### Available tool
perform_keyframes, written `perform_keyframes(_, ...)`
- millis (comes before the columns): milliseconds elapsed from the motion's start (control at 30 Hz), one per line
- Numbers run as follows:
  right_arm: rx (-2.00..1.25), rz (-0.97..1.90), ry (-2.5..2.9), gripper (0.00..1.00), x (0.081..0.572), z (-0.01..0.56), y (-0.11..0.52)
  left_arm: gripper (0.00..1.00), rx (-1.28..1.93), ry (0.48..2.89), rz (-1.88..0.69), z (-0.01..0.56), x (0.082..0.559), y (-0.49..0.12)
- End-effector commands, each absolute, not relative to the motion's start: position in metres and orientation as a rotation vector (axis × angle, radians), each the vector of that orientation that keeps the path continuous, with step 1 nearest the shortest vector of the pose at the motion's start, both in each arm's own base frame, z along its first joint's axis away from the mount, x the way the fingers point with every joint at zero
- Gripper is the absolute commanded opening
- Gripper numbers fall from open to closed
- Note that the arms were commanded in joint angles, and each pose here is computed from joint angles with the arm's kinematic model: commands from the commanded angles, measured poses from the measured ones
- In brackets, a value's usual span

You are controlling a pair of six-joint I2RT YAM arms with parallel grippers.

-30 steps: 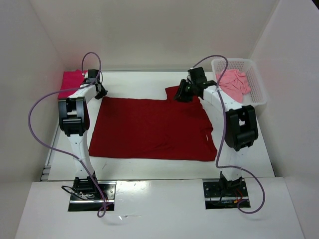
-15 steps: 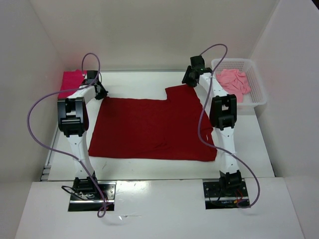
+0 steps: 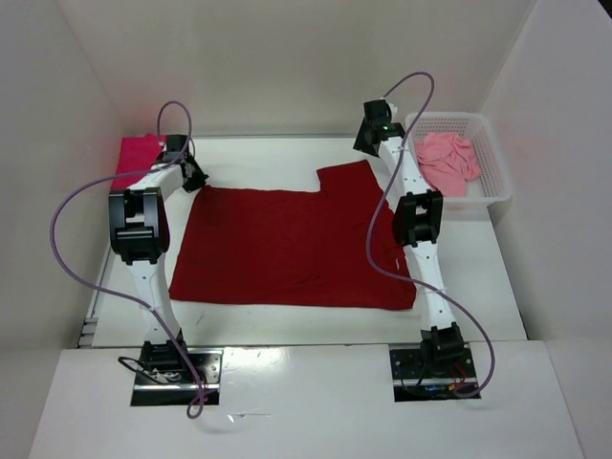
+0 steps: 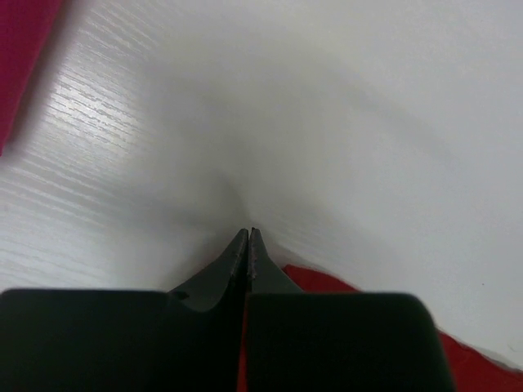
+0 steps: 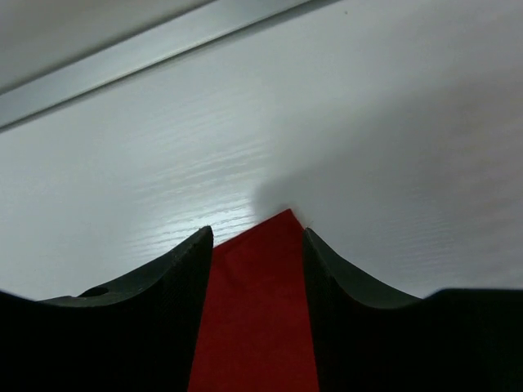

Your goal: Fold and stack the t-shirts

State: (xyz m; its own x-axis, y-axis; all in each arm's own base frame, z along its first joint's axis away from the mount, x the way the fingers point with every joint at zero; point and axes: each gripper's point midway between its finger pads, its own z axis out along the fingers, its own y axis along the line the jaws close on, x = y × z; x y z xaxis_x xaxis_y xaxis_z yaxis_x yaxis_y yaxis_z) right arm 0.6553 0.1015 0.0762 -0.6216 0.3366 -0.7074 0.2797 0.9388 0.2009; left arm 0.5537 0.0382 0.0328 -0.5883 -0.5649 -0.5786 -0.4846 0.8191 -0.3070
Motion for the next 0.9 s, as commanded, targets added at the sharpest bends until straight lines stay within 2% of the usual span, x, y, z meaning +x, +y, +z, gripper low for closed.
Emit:
perform_keyframes(0,0.429,0.039,2.293,0.54,0.656,0.066,0.084,0.00,-0.732,2.228,-0.186,0.074,0.560,0.037)
perform_keyframes(367,0.426,0.069,2.333,0.52,0.657,0.034,0.091,0.00,-0.736,2.204,-0.225,0.085,0.556,0.032)
perform_keyframes(467,0.426,0.103,2.331,0.39,0.659,0.031,0.096,0.00,-0.736,2.204,-0.225,0.085,0.556,0.032)
perform_keyframes(500,0.422,0.113,2.345,0.32,0.658,0.024,0.098,0.00,-0.733,2.195,-0.227,0.090,0.556,0.032)
perform_keyframes(600,0.419,0.168,2.336,0.25,0.660,0.032,0.105,0.00,-0.733,2.195,-0.227,0.090,0.556,0.032)
perform_keyframes(633,0.430,0.181,2.345,0.17,0.658,0.030,0.107,0.00,-0.733,2.195,-0.227,0.090,0.556,0.032)
perform_keyframes(733,0.441,0.190,2.301,0.01,0.662,0.054,0.106,0.00,-0.730,2.187,-0.229,0.095,0.556,0.032)
perform_keyframes(867,0.417,0.253,2.224,0.01,0.662,0.117,0.111,0.00,-0.726,2.191,-0.239,0.098,0.551,0.030)
